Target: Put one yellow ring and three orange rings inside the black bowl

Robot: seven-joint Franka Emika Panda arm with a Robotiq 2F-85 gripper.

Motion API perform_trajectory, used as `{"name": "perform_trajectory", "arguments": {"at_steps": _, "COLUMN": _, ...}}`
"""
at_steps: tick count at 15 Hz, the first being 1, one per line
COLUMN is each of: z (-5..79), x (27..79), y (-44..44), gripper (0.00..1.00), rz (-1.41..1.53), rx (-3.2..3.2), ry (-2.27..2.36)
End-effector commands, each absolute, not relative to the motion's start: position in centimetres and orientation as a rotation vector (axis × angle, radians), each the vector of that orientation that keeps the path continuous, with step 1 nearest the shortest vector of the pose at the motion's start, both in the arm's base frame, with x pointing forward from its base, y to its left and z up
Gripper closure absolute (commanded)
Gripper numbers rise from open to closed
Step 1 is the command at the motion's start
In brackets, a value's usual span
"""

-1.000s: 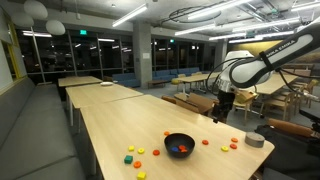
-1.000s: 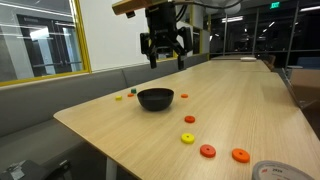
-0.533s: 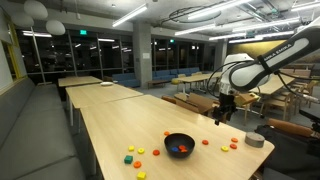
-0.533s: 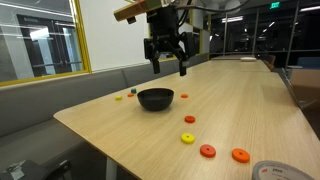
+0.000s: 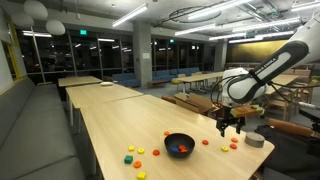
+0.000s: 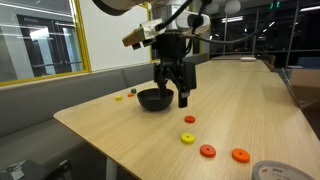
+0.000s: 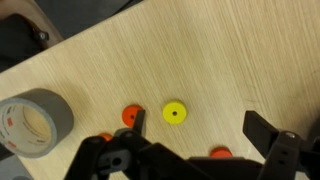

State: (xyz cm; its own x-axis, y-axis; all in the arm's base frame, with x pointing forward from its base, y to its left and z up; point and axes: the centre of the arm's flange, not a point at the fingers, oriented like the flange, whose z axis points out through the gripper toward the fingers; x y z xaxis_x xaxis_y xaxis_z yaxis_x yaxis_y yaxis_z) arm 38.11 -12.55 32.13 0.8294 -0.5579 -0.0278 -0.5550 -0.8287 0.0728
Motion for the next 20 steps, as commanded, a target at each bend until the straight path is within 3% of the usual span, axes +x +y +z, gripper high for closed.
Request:
{"name": "perform_trajectory", "arguments": {"at_steps": 1, "z": 29.0, "x": 38.4, "y": -13.6, "gripper": 0.00, "rz": -0.125, "rx": 2.893, "ry": -1.089}}
{"name": "perform_trajectory", "arguments": {"at_steps": 11, "z": 22.8, "x": 39.4, "y": -15.9, "gripper": 0.00, "rz": -0.140, "rx": 2.878, "ry": -1.386}}
{"name": "perform_trajectory", "arguments": {"at_steps": 20, "z": 20.4, "x": 40.7, "y": -15.9, "gripper": 0.00, "rz": -0.073, "rx": 2.822, "ry": -1.373}}
